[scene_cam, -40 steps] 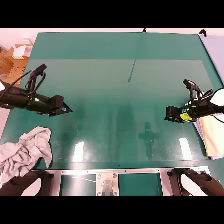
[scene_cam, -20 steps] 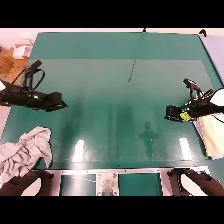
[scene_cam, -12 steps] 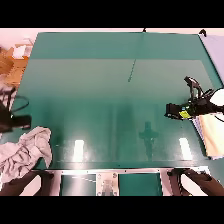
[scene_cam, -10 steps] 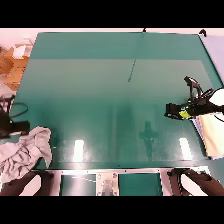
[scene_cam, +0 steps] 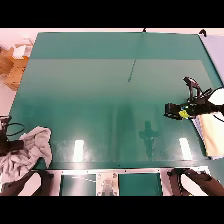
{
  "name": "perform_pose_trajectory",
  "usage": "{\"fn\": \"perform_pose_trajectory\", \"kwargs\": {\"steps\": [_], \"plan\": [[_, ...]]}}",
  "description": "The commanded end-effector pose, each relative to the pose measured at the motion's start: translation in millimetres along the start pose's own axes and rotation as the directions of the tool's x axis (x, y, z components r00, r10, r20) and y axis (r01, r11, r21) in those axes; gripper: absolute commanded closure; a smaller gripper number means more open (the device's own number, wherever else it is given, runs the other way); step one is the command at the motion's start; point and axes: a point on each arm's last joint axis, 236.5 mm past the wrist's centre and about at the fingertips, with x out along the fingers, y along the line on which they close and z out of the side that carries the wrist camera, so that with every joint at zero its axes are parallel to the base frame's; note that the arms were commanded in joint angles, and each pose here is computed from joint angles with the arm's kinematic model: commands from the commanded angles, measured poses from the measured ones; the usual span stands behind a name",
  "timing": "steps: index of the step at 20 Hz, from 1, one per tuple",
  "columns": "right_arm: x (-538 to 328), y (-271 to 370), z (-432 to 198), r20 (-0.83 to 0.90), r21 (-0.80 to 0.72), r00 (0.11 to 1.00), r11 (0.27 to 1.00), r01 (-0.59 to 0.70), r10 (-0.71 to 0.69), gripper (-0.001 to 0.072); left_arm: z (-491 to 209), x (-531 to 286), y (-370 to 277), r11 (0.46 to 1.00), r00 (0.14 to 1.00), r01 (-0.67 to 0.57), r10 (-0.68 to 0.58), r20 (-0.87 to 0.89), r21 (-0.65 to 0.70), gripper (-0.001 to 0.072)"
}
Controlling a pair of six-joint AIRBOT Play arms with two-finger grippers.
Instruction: Fold the shirts.
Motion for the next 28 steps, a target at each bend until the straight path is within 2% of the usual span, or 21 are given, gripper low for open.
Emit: {"fn": "perform_pose_trajectory", "kwargs": {"steps": [1,4,7,9,12,14,16,18,20,21,22,23,24,25,26,27,28], "plan": [[0.3,0.1,-0.3,-0.002,0.0,1.0,1.0,0.0,0.0,0.0701,8.7,3.8,3.7,1.0,0.999,-0.01,0.01,0.042,0.005,0.0687],[0.3,0.0,-0.3,-0.002,0.0,1.0,1.0,0.0,0.0,0.0701,12.1,-8.7,-4.4,0.999,0.998,0.048,-0.047,0.042,-0.025,0.0687],[0.3,0.1,-0.3,-0.002,0.001,1.0,1.0,0.0,0.0,0.0702,61.3,-79.5,-38.0,0.955,0.937,0.293,-0.275,0.216,-0.055,0.0689],[0.3,0.1,-0.3,-0.002,0.0,1.0,1.0,0.0,0.0,0.0702,104.1,-169.5,-70.1,0.885,0.802,0.465,-0.436,0.409,0.031,0.0689],[0.3,0.1,-0.3,-0.002,0.0,1.0,1.0,0.0,0.0,0.0701,123.5,-327.4,-136.7,0.742,0.483,0.578,-0.647,0.59,0.34,0.0689],[0.3,0.1,-0.3,-0.002,0.0,1.0,1.0,0.0,0.0,0.0702,105.0,-404.5,-186.9,0.628,0.29,0.583,-0.754,0.59,0.516,0.0688],[0.3,0.0,-0.3,-0.002,0.0,1.0,1.0,0.0,0.0,0.0702,78.9,-437.5,-240.9,0.497,0.186,0.597,-0.849,0.494,0.63,0.0688],[0.2,-0.1,-0.1,-0.001,0.001,1.0,1.0,0.0,0.0,0.0702,49.8,-447.8,-306.5,0.342,0.139,0.629,-0.933,0.331,0.698,0.0688],[0.2,-0.1,-0.1,-0.001,0.001,1.0,1.0,0.0,0.0,0.0702,25.2,-444.3,-372.3,0.22,0.121,0.639,-0.975,0.186,0.737,0.0687],[0.2,-0.2,-0.1,-0.001,0.001,1.0,1.0,0.0,0.0,0.0701,19.1,-436.5,-400.7,0.186,0.126,0.643,-0.982,0.138,0.743,0.0687],[0.2,-0.2,-0.1,-0.001,0.001,1.0,1.0,0.0,0.0,0.0701,19.6,-421.6,-425.1,0.182,0.154,0.655,-0.982,0.106,0.733,0.0687],[0.2,-0.2,-0.1,-0.001,0.001,1.0,1.0,0.0,0.0,0.0661,27.3,-404.8,-440.5,0.197,0.186,0.674,-0.978,0.094,0.712,0.0686],[0.3,-0.2,-0.3,-0.002,0.001,1.0,1.0,0.0,0.0,0.0536,37.7,-386.9,-451.2,0.219,0.218,0.695,-0.972,0.09,0.685,0.0686],[0.3,-0.2,-0.2,-0.001,0.001,1.0,1.0,0.0,0.0,0.0452,48.0,-372.8,-456.4,0.239,0.241,0.707,-0.966,0.09,0.665,0.0685],[0.2,-0.2,-0.2,-0.001,0.001,1.0,1.0,0.0,0.0,0.0436,61.7,-361.1,-456.7,0.264,0.261,0.714,-0.96,0.103,0.649,0.0437],[0.3,-0.2,-0.3,-0.002,0.001,1.0,1.0,0.0,0.0,0.0407,74.8,-353.7,-452.5,0.283,0.271,0.723,-0.955,0.118,0.63,0.0032],[0.3,-0.2,-1.2,-0.006,0.002,1.0,1.0,0.0,0.0,0.0339,90.7,-349.3,-442.0,0.303,0.276,0.739,-0.951,0.141,0.602,0.0]]}}
